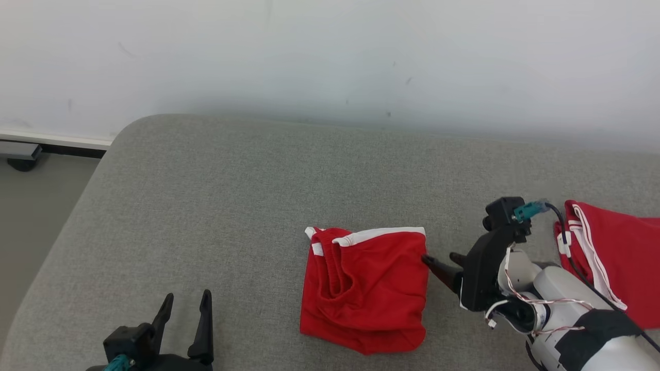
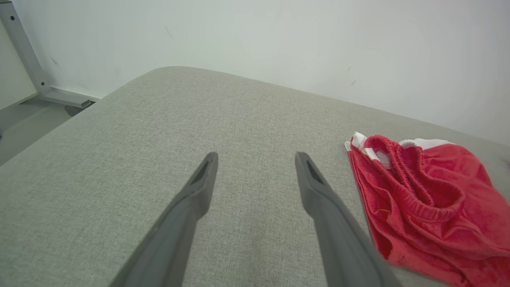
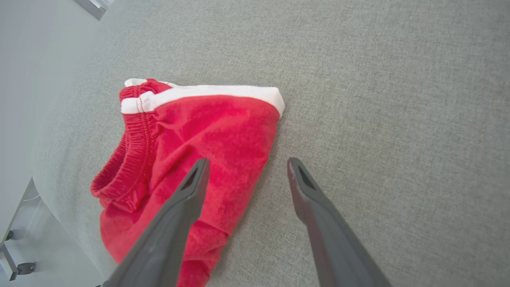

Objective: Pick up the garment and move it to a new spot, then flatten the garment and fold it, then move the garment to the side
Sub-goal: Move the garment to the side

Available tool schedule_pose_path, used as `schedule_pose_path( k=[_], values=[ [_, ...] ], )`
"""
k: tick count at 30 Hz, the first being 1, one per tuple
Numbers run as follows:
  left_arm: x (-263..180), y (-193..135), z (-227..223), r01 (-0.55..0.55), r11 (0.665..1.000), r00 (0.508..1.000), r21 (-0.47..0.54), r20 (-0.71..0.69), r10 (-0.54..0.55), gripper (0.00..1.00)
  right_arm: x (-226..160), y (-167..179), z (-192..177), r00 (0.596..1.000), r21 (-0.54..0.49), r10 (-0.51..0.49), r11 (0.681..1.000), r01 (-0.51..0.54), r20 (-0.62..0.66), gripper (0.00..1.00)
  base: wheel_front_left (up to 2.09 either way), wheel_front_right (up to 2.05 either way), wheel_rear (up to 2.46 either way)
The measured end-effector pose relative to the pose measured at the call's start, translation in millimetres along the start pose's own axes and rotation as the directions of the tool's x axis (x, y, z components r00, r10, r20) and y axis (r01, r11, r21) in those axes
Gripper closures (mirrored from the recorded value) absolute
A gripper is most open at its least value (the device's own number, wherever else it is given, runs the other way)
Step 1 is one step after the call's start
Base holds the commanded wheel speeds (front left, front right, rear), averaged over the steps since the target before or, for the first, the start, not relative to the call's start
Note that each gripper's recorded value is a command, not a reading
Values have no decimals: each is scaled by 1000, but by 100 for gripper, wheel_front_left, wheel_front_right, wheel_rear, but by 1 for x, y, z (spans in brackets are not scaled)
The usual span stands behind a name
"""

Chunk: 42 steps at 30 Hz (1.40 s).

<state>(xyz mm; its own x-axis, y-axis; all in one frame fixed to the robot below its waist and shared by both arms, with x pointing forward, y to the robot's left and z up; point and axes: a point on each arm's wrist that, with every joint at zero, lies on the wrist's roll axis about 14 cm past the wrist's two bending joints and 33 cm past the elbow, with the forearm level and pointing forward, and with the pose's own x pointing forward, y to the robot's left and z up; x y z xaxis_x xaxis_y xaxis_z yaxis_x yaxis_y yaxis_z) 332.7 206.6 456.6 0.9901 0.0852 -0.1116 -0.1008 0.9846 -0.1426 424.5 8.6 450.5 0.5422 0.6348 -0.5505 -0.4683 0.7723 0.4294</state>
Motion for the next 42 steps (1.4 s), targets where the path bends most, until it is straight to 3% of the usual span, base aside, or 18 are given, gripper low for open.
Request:
schedule_pose_path(
  k=[7,20,30,31,32,33,38,42],
  values=[
    [4,-8,3,14,1000,1000,-10,10,-14,0,4,2,-13,999,68,29,997,-26,-33,0,0,0,0],
    [-3,-2,1,-27,999,1000,-34,7,27,0,16,2,-53,964,90,-2,996,27,-267,0,0,0,0],
    [-4,1,2,-38,998,999,-44,7,39,0,25,11,-57,942,148,15,988,37,-334,0,0,0,0],
    [-4,2,1,-44,998,999,-45,6,44,0,26,14,-58,939,152,23,988,31,-342,49,0,0,0],
    [-5,4,1,-50,998,999,-46,6,50,0,27,17,-59,938,158,32,987,25,-346,66,0,0,0],
    [-5,6,1,-54,998,999,-45,6,54,0,28,20,-59,937,169,43,985,17,-347,100,0,0,0],
    [-7,9,1,-65,997,998,-47,7,65,0,28,25,-58,936,179,65,984,-2,-345,100,0,0,0],
    [-6,9,1,-60,997,998,-42,5,60,0,25,24,-37,951,145,59,989,-15,-304,100,0,0,0]
  ],
)
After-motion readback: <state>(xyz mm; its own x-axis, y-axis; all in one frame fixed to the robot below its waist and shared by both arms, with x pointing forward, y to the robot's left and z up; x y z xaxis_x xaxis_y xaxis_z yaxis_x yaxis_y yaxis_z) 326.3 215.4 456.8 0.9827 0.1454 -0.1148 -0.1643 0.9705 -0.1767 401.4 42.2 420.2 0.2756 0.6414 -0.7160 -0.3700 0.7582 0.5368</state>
